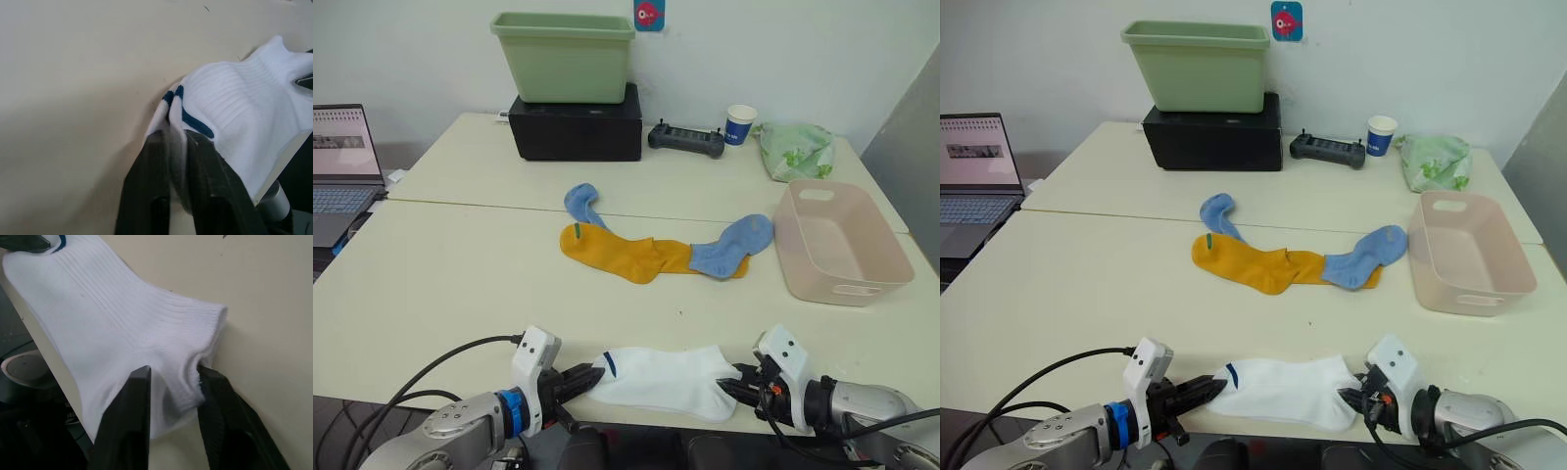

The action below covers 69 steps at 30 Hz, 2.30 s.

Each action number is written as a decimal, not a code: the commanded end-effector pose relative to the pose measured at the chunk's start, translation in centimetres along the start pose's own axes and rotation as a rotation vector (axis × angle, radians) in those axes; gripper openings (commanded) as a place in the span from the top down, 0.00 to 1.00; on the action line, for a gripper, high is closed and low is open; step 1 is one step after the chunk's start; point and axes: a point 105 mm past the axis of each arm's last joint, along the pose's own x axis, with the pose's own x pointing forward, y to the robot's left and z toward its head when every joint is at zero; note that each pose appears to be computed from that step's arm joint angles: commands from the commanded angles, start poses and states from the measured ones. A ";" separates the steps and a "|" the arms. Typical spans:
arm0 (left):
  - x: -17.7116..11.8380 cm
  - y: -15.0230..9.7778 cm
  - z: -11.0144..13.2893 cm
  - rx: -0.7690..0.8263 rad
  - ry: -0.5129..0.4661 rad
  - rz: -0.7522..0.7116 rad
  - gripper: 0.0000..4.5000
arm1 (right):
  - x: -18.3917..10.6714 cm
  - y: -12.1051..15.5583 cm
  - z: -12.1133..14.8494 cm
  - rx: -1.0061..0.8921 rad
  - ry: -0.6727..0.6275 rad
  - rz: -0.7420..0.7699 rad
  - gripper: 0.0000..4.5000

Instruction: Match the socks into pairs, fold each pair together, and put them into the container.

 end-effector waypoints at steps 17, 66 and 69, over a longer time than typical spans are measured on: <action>0.6 0.5 1.8 0.179 0.051 -0.033 0.17 | 0.3 -1.0 -0.8 0.053 -0.058 -0.083 0.00; 1.3 4.5 7.7 0.253 -0.097 0.144 0.46 | 2.0 -4.7 5.1 -0.040 -0.182 -0.171 0.21; 0.5 4.3 8.6 0.320 -0.136 0.114 0.45 | 1.2 -3.9 5.8 -0.047 -0.225 -0.130 0.07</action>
